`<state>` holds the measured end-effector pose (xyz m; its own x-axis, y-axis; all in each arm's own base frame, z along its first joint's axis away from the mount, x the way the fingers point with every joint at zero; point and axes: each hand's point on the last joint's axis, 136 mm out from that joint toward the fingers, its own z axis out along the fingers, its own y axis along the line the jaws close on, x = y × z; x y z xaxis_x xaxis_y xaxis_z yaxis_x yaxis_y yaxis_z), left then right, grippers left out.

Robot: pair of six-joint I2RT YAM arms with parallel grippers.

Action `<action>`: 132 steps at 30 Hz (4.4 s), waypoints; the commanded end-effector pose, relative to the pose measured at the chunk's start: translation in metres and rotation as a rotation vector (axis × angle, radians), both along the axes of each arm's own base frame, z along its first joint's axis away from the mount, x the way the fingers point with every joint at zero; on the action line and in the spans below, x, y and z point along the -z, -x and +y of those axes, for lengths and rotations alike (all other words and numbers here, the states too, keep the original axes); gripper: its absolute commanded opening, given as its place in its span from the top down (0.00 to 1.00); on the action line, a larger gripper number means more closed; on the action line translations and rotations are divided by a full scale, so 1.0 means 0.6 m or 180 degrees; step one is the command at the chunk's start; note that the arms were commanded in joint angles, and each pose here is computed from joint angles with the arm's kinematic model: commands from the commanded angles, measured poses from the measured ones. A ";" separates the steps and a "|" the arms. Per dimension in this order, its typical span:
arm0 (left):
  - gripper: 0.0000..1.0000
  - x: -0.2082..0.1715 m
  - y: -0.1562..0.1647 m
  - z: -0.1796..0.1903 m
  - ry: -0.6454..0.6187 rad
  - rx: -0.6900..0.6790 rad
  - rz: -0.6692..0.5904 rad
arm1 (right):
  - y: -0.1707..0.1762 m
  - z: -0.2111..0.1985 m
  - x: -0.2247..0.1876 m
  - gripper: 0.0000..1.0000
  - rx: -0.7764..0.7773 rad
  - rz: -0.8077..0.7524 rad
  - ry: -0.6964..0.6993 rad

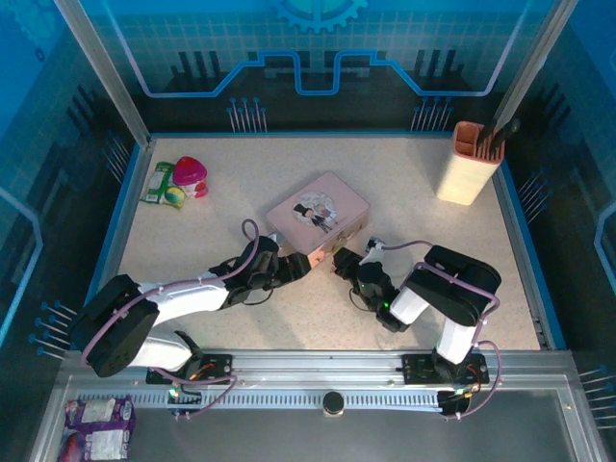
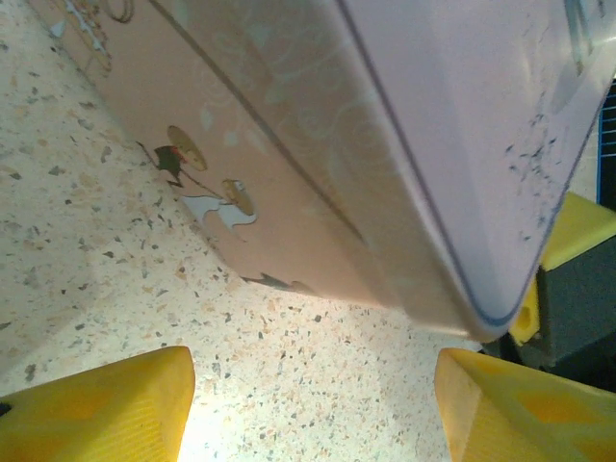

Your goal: Unlock the padlock with the key

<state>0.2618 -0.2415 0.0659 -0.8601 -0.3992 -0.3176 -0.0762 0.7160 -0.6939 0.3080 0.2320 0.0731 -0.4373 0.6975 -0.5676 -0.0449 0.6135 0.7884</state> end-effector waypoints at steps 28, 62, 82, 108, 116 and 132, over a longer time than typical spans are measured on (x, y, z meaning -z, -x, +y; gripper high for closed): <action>0.24 0.020 -0.099 0.065 -0.0785 -0.0689 0.0092 | -0.075 -0.053 0.031 1.00 0.0289 0.0257 -0.0642; 0.18 -0.078 -0.030 0.189 -0.1269 -0.0492 -0.0459 | 0.042 -0.097 -0.036 1.00 -0.1049 0.0758 0.0681; 0.19 -0.091 0.002 0.211 -0.1437 -0.0378 -0.0539 | 0.170 -0.160 0.051 1.00 -0.1443 0.1818 0.1485; 0.16 -0.134 -0.001 0.267 -0.1724 -0.0741 -0.1053 | 0.191 -0.235 0.054 0.62 -0.0773 0.2057 0.1689; 0.01 -0.150 -0.008 0.290 -0.1868 -0.0974 -0.1170 | 0.193 -0.255 0.026 0.48 -0.0665 0.1982 0.1856; 0.01 -0.204 -0.032 0.354 -0.2045 -0.1879 -0.1779 | 0.155 -0.306 -0.125 0.08 -0.0032 0.1346 0.2127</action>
<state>0.2754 -0.0414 0.1743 -0.3585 -0.3208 -0.8767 -0.2813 0.9326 -0.2262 0.2123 0.0642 0.1326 -0.7507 0.2587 -0.6079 0.1290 0.9598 0.2491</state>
